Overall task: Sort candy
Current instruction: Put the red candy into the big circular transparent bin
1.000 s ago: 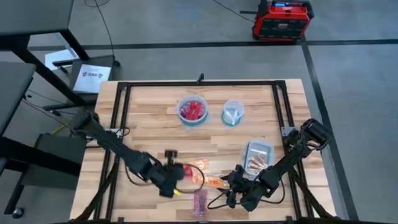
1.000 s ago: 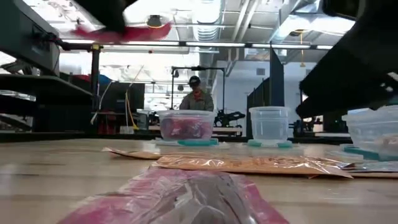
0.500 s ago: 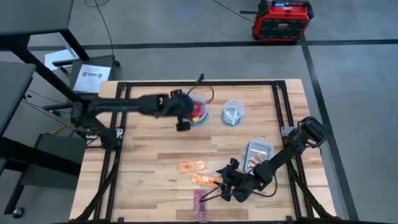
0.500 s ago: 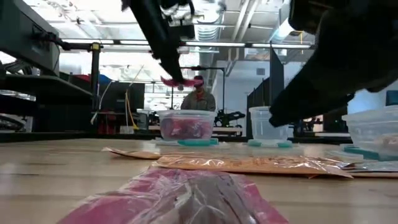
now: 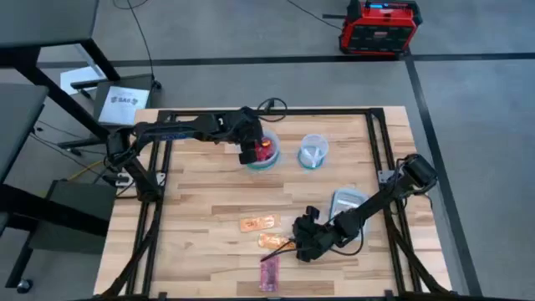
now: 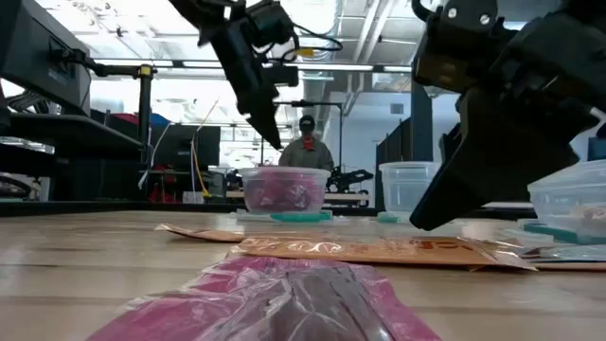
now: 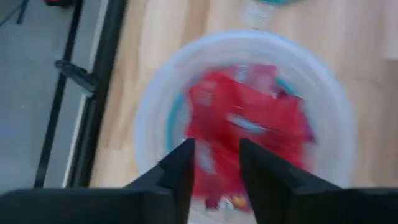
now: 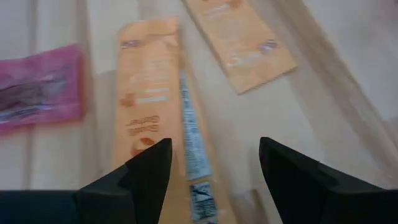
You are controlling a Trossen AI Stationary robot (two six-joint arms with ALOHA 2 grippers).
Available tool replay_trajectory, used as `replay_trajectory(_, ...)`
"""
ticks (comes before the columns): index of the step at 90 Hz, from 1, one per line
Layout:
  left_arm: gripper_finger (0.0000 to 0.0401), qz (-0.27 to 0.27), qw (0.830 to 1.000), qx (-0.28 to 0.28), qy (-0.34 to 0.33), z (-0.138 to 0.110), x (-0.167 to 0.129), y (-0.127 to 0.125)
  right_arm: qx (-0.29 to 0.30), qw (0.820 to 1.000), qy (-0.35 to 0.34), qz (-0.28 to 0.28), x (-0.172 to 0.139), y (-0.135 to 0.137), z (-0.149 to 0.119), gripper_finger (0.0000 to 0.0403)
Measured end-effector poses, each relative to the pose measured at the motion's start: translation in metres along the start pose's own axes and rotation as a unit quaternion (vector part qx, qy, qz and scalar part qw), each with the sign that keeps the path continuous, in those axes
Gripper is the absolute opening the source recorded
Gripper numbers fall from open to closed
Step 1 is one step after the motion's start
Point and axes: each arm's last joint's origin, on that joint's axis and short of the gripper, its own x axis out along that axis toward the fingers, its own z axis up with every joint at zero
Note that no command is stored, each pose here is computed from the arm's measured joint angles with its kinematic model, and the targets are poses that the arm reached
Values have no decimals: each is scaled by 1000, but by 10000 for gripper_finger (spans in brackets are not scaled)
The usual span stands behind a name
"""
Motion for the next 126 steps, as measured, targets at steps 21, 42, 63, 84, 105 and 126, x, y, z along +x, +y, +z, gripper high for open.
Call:
replay_trajectory(21,170,-45,994,11,95,11,-40,-24,-95,984,-92,116,-6,32,22,225)
replay_trajectory(42,168,-3,990,109,94,24,-99,-40,-275,947,-92,140,27,77,25,222)
replay_trajectory(63,167,-6,996,73,50,22,-151,-40,-317,933,-21,171,52,102,37,221)
replay_trajectory(84,166,-11,998,37,47,11,-174,-39,-299,930,62,204,66,103,37,219)
replay_trajectory(105,166,-18,998,27,58,7,-180,-45,-307,926,113,187,68,93,32,121)
replay_trajectory(126,166,-29,997,37,56,6,-184,-55,-310,925,128,179,67,89,31,9)
